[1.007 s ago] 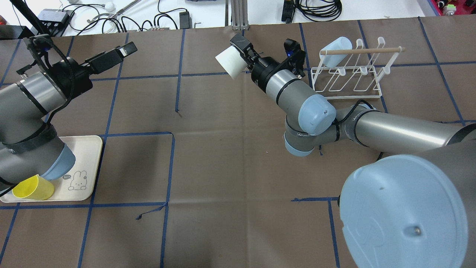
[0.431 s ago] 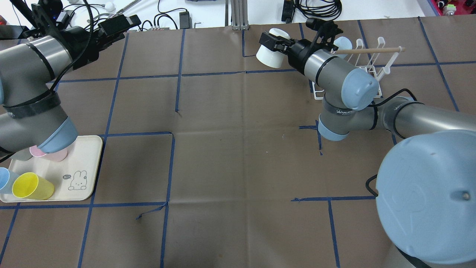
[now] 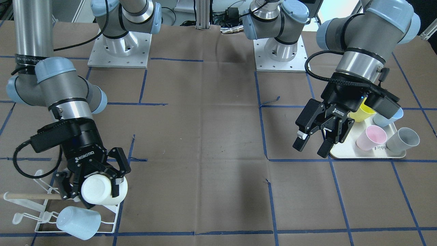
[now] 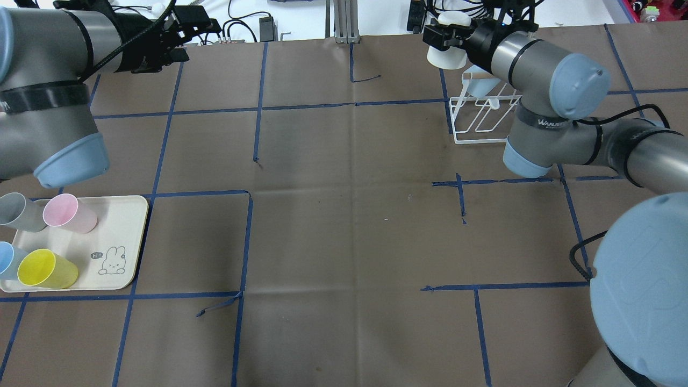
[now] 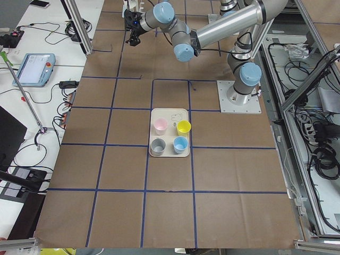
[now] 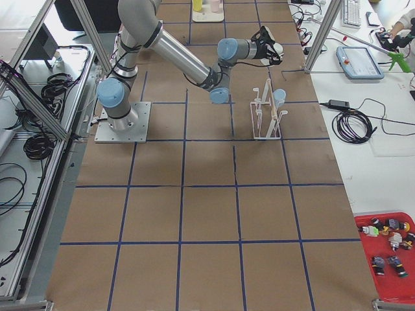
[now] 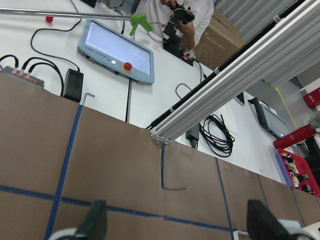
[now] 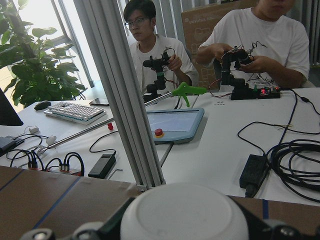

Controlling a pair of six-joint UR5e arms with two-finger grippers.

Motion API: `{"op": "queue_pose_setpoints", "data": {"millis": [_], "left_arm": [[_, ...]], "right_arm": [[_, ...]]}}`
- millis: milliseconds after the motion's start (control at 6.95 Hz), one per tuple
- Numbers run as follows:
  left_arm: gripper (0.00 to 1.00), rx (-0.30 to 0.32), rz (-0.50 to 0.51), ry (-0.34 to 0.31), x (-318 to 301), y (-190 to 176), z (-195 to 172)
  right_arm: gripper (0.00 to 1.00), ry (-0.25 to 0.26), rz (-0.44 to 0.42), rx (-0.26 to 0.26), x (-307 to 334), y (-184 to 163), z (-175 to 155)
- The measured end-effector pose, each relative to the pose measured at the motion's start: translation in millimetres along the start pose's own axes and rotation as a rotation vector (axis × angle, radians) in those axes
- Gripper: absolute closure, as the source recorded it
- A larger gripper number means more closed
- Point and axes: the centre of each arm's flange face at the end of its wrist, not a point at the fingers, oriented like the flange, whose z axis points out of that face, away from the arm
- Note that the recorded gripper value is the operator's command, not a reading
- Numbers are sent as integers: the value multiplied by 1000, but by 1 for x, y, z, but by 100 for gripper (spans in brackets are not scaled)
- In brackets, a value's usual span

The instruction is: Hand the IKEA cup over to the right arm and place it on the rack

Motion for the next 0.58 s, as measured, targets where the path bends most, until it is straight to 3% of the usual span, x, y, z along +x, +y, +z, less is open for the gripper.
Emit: {"op": "queue_pose_setpoints", "data": {"millis": [288,575], "left_arm": [[0,-232,-51,-228,18,13,-3],[0,-415,40,-441,28,9,-25]], "right_arm": [[93,88,-43,40,61,-17,-16],[93,171,-92,67,123,-20,-26]]}}
